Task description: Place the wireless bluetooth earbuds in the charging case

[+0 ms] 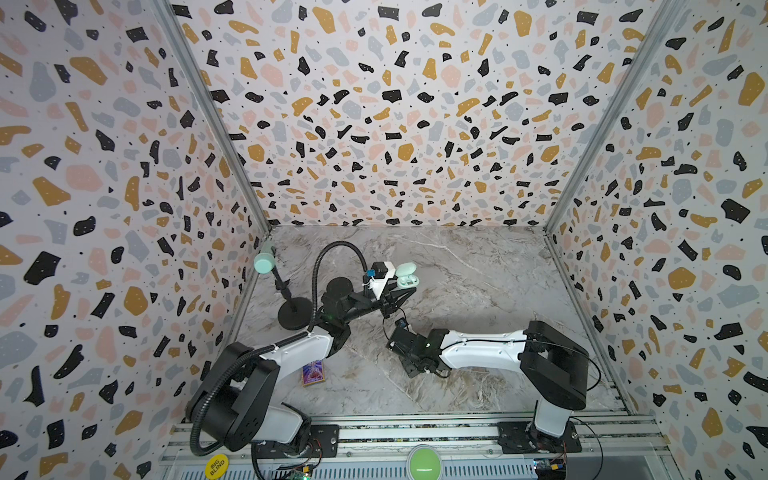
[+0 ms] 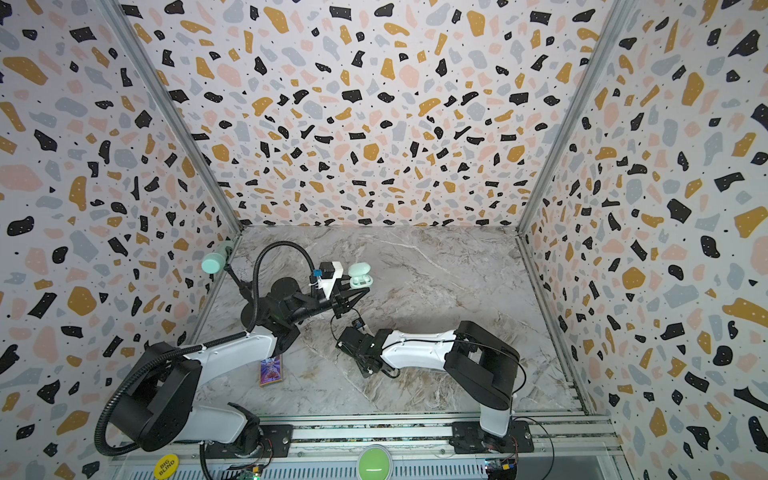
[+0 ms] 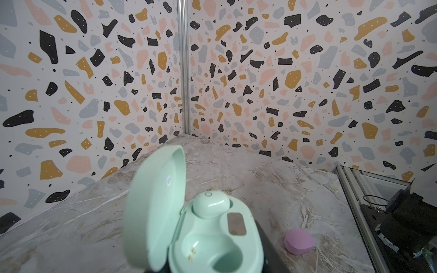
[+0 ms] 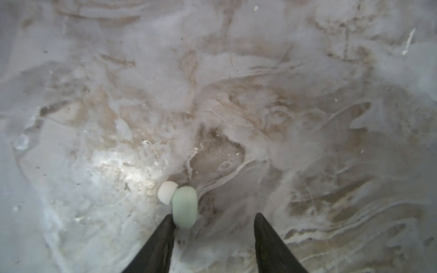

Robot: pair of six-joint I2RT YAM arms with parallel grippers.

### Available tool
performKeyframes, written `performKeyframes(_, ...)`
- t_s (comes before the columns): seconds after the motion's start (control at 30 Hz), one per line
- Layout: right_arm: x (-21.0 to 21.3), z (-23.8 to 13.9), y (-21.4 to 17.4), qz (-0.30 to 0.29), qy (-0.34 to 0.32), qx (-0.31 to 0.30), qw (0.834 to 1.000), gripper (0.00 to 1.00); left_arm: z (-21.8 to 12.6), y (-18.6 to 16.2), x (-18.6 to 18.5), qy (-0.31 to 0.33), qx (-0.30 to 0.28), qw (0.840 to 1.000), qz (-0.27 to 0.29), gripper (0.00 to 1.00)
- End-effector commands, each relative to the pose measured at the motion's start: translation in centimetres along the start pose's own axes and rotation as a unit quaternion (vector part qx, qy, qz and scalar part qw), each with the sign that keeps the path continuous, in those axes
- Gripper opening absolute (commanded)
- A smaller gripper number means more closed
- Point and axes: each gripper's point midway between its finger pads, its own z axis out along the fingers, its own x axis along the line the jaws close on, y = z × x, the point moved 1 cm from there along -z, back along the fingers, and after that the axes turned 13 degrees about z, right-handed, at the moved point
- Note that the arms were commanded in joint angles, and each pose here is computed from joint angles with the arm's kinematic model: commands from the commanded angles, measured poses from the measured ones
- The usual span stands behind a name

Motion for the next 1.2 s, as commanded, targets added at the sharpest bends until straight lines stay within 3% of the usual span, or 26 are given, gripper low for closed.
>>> performKeyframes(0.0,-1.7,-0.2,-0.5,-0.014,-0.027,0.005,1.0,0.55,0.1,1.5,0.1,-0.004,-0.029,0.999,0.022,0.26)
performKeyframes(0.37,-3.0,-0.1,-0.7,-0.005,-0.035,0.003,0.999,0.55,0.2,1.6,0.1,-0.005,-0.029,0.999,0.022,0.26)
performKeyframes(1.17,-1.2,0.3,2.4,-0.01,-0.007,-0.015,1.0,0.58,0.2,1.4,0.1,-0.006,-0.028,0.999,0.017,0.26)
